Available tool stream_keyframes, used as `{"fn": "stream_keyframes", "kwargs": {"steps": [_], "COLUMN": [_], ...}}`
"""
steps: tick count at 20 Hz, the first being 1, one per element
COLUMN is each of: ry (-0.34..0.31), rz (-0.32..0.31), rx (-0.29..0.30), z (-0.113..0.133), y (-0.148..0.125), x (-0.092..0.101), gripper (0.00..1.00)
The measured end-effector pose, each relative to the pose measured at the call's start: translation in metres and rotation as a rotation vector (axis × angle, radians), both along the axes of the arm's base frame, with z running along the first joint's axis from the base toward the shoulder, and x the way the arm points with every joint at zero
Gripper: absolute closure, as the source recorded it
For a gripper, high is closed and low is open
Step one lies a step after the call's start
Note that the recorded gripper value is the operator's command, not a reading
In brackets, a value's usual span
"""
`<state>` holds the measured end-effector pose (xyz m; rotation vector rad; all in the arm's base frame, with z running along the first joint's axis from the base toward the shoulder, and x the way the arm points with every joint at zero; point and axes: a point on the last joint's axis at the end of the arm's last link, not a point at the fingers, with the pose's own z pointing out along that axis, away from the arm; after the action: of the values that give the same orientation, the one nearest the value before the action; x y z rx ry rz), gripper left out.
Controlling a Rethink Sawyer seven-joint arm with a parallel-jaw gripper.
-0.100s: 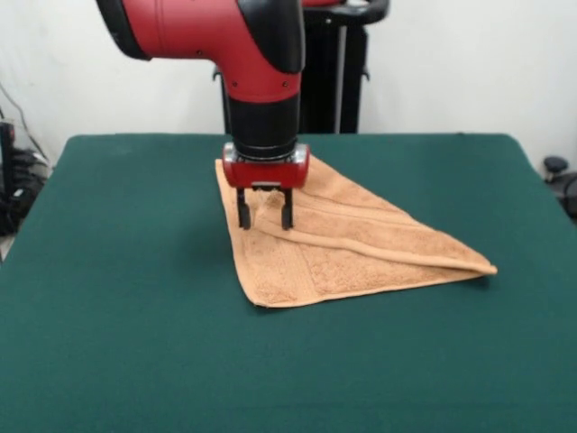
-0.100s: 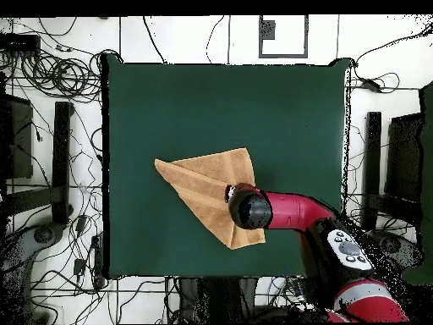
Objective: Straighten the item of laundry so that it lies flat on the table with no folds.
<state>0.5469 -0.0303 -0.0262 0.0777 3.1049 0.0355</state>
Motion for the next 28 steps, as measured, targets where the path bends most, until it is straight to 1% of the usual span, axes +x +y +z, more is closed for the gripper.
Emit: {"fn": "stream_keyframes", "kwargs": {"steps": [4, 9, 16, 21, 25, 28], "ry": [0.005, -0.002, 0.005, 0.018, 0.021, 0.015], "rz": [0.008, 0.031, 0.034, 0.007, -0.025, -0.028], "rx": [0.002, -0.003, -0.003, 0.002, 0.003, 0.003], "z": [-0.002, 0.003, 0.011, 0.012, 0.012, 0.011], "y": [0.005, 0.016, 0.018, 0.005, -0.011, -0.013], "x": [-0.001, 0.001, -0.008, -0.016, -0.019, -0.019], "gripper": [0.0, 0.0, 0.0, 0.0, 0.0, 0.0]}}
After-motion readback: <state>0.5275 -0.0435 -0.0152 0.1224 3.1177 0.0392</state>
